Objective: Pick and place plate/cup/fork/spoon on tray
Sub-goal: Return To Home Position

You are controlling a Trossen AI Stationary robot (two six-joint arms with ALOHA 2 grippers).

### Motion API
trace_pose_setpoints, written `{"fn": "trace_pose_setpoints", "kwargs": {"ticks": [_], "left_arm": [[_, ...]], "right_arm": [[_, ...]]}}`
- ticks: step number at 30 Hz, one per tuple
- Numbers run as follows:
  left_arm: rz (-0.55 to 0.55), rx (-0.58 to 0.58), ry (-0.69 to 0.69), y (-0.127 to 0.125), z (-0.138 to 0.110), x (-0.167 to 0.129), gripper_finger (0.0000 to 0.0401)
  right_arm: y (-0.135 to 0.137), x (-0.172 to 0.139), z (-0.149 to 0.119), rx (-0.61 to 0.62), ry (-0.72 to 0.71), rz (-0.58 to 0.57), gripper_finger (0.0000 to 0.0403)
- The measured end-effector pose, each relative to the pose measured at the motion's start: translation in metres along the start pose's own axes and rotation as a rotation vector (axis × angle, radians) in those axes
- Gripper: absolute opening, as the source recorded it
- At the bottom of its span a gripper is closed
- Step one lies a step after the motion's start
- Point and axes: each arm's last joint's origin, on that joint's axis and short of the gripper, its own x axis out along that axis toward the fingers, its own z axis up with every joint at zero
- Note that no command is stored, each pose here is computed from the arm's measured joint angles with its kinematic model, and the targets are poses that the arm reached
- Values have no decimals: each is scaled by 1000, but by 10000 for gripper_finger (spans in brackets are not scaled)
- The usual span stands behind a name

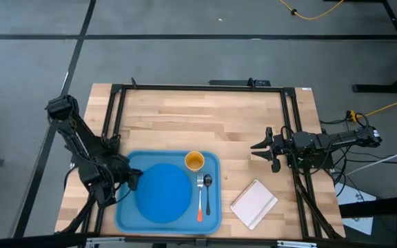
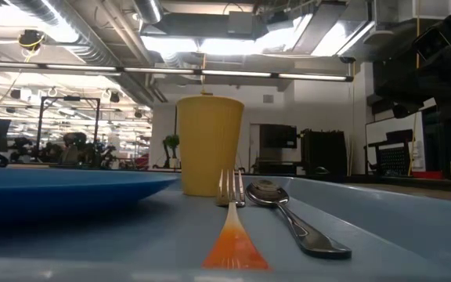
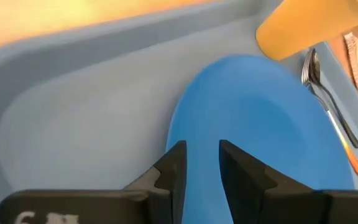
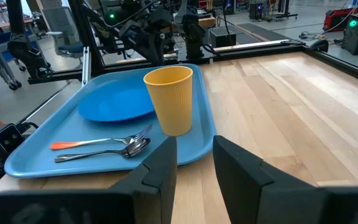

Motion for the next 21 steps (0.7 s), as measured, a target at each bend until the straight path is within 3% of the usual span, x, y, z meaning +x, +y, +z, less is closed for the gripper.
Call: {"fn": "trace_pose_setpoints", "kwargs": {"ticks": [5, 11, 15, 21], "left_arm": [[-84, 23, -133, -1, 13, -6, 85], [-402, 135, -579, -15, 40, -26, 85], [-299, 266, -670, -33, 53, -28, 85], [-48, 468, -787, -66, 80, -22, 85]], "right_arm": [[0, 0, 0, 0, 0, 0, 110], [0, 0, 0, 0, 0, 0, 110], [0, 0, 0, 0, 1, 1, 110], [0, 0, 0, 0, 0, 0, 110]]}}
